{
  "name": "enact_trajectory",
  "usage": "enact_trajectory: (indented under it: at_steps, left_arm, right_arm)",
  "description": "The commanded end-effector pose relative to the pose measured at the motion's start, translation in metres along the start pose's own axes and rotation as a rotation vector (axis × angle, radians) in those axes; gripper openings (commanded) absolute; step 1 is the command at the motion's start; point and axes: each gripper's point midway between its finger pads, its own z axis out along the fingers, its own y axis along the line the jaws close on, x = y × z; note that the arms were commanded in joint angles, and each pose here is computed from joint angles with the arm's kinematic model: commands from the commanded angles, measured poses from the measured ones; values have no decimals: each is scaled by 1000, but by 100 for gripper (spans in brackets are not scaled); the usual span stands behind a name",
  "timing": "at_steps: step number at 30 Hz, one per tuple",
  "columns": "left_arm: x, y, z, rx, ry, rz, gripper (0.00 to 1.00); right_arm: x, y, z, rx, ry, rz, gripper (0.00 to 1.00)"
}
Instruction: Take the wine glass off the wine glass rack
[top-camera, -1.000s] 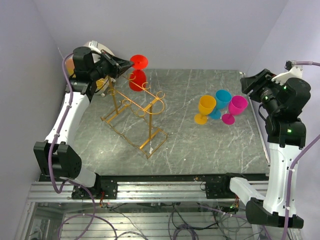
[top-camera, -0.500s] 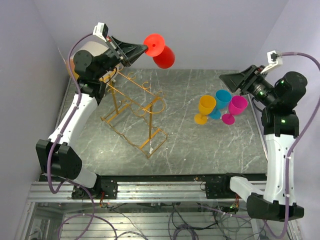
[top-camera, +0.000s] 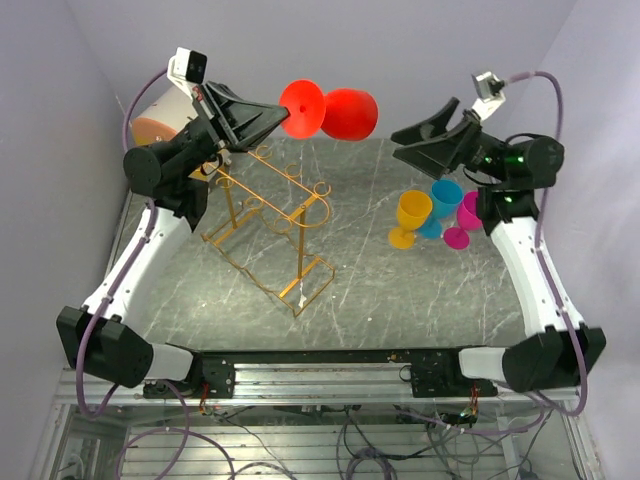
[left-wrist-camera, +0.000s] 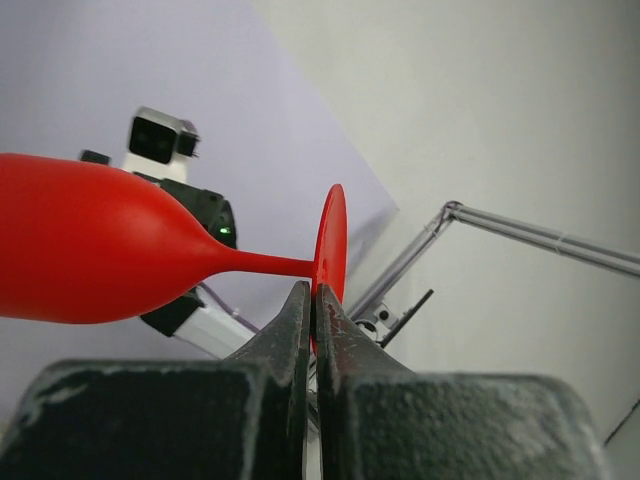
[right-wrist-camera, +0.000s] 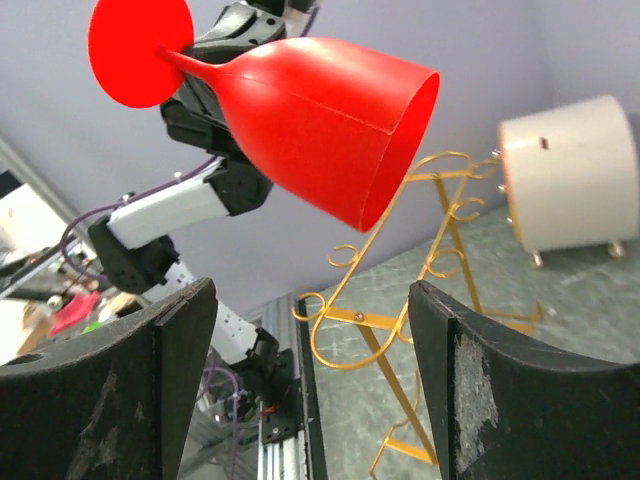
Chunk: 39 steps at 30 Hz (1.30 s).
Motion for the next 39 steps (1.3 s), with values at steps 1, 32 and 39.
enact_trajectory:
  at_steps: [1, 32, 39]
  left_arm:
    - [16, -38, -5, 118, 30, 40, 7]
    - [31, -48, -19, 81, 11, 65, 18]
    - [26, -7, -36, -277, -63, 232, 42]
  right_arm:
    - [-7, 35, 21, -224, 3, -96, 76]
    - [9, 86, 50, -486, -21, -101, 0]
    - [-1, 96, 35, -177, -17, -236, 0]
